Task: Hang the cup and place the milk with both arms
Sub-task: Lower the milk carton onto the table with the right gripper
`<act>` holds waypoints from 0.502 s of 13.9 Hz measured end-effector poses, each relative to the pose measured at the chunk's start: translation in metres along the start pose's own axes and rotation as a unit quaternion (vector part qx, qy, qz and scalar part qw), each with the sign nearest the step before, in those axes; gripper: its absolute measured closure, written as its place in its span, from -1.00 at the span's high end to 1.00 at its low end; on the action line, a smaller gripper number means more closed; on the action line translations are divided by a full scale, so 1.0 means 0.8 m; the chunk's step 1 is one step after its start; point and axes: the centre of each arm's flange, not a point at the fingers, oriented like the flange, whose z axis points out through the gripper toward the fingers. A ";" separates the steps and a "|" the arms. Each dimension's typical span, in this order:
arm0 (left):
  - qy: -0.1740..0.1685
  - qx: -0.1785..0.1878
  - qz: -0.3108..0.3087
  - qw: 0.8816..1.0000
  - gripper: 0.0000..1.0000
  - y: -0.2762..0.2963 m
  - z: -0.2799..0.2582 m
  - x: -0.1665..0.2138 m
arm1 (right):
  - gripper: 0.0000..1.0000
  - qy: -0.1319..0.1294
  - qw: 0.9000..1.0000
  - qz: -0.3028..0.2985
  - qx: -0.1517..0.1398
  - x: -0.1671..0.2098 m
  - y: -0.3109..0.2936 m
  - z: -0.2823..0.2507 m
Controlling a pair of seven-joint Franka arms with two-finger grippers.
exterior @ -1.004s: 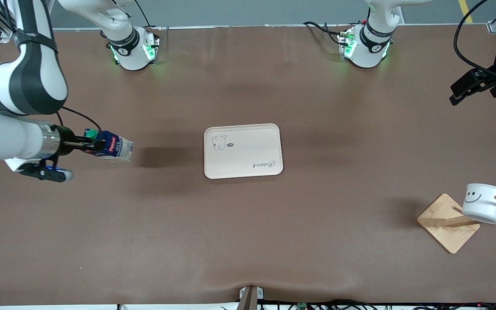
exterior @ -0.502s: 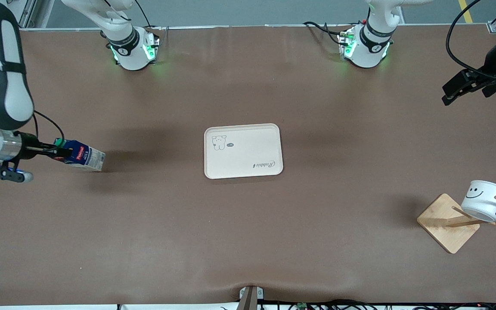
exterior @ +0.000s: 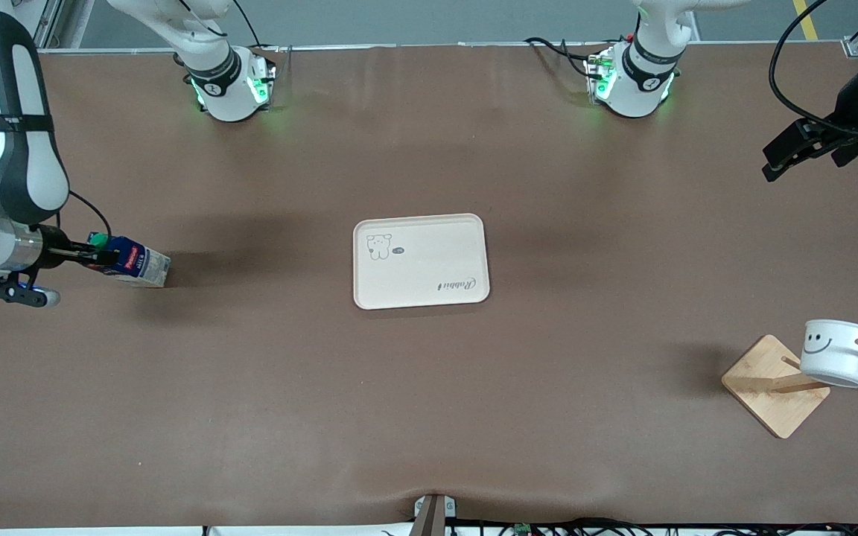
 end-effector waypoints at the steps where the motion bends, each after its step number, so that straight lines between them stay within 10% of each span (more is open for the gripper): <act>1: 0.000 0.000 -0.004 1.000 1.00 0.000 0.000 0.000 | 0.16 -0.002 1.000 0.002 0.000 -0.001 0.004 0.003; 5: 0.000 0.000 -0.018 1.000 1.00 0.001 0.000 -0.001 | 0.21 -0.006 1.000 0.001 -0.001 -0.002 0.003 0.008; 7: 0.000 0.000 -0.018 1.000 1.00 0.002 0.000 -0.001 | 0.59 -0.020 1.000 -0.002 -0.002 -0.005 0.000 0.011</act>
